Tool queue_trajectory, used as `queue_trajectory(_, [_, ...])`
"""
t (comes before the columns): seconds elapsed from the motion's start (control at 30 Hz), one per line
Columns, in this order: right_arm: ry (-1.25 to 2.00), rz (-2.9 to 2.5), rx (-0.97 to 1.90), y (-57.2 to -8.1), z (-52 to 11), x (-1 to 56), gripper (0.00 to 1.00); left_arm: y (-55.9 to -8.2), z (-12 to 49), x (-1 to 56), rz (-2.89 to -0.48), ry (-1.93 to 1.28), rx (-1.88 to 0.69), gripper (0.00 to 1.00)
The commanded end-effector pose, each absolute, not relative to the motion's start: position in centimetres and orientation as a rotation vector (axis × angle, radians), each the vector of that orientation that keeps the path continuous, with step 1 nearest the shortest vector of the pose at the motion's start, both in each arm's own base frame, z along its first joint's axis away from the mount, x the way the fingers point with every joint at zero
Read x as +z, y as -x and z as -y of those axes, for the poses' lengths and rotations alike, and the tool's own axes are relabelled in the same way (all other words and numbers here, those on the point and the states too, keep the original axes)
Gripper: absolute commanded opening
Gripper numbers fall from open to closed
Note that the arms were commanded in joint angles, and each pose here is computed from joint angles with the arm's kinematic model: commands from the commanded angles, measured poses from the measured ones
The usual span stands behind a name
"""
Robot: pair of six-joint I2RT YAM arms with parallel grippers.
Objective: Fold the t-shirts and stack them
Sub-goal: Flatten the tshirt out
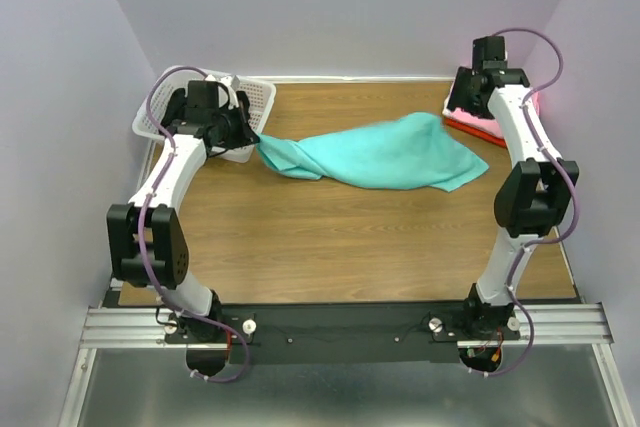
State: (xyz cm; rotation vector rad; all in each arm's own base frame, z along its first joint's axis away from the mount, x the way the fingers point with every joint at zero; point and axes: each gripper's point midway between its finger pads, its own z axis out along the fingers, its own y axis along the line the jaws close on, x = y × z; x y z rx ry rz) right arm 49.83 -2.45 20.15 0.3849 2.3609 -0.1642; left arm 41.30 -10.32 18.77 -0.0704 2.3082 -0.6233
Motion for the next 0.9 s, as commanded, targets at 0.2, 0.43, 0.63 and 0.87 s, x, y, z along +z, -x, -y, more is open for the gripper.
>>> queue_trajectory(0.2, [-0.507,-2.57,0.132,-39.4,-1.7,12.4,0.72,-41.4,13.9,16.8,-2.343,-0.111,-0.727,0.0])
queue_trajectory(0.43, [-0.574,-2.613,0.207,-36.4,-2.9,8.0,0.65,-40.8,13.6,15.4,-2.395,-0.16,-0.705,0.0])
queue_trajectory(0.63, [-0.574,-2.592,0.168,-38.5,-2.3,6.8,0.63,-40.9,13.5,15.3,-2.401,-0.188,-0.69,0.0])
queue_trajectory(0.87, [-0.564,-2.641,0.139,-39.6,-2.1,4.7,0.61,-41.5,13.5,15.9,-2.386,-0.189,-0.685,0.0])
